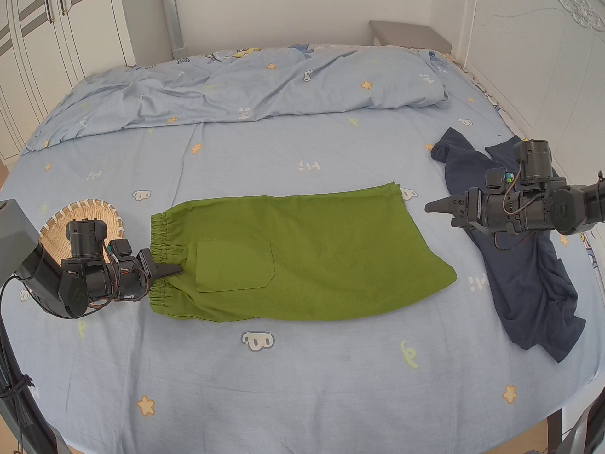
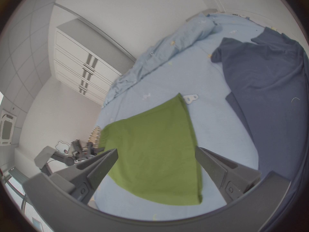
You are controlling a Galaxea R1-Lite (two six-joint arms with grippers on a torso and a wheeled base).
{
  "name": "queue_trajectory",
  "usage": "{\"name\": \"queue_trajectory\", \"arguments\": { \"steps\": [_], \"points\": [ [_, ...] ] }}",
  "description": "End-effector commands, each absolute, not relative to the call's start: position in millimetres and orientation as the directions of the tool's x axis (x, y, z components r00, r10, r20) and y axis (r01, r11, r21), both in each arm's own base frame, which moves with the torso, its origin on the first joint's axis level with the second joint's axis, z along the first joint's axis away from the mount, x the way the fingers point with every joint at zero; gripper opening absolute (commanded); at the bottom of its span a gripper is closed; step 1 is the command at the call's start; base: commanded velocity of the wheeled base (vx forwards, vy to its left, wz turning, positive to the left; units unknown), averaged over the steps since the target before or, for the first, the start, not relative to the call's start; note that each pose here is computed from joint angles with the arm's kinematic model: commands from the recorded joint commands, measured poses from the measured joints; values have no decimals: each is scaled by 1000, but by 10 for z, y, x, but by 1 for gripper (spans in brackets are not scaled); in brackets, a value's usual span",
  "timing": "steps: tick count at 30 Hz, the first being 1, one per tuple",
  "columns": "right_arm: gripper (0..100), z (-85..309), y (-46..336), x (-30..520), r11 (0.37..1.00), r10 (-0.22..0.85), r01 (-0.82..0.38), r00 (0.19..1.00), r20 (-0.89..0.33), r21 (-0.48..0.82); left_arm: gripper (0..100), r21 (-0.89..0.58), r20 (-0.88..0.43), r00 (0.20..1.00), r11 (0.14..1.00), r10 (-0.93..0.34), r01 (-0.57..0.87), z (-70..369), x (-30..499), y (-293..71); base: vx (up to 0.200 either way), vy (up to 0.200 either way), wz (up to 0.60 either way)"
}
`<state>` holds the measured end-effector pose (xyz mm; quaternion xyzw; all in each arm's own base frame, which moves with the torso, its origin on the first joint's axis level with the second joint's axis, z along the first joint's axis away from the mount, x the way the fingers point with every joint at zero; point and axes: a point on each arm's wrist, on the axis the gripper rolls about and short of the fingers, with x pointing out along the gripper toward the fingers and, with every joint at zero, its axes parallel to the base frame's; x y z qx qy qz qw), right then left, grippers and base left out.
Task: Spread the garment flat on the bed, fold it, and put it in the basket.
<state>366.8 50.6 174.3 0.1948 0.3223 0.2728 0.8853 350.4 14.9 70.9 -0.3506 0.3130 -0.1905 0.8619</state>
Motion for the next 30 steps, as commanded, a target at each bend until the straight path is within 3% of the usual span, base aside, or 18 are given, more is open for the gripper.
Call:
{"name": "queue_trajectory", "arguments": {
  "steps": [1,6,30],
  "points": [
    [100,1261,419,4102,850,511,-269,626,-589,453,0,-730,-391,741,675,-545,112,783,3478,173,0,0,0],
    [100,1050,415,4203,853,509,-260,602,-615,452,0,-730,-390,741,674,-547,113,784,3479,167,0,0,0],
    [100,857,722,4110,751,658,-380,496,-567,540,0,-730,-387,743,673,-546,115,810,3461,166,0,0,0]
  ]
}}
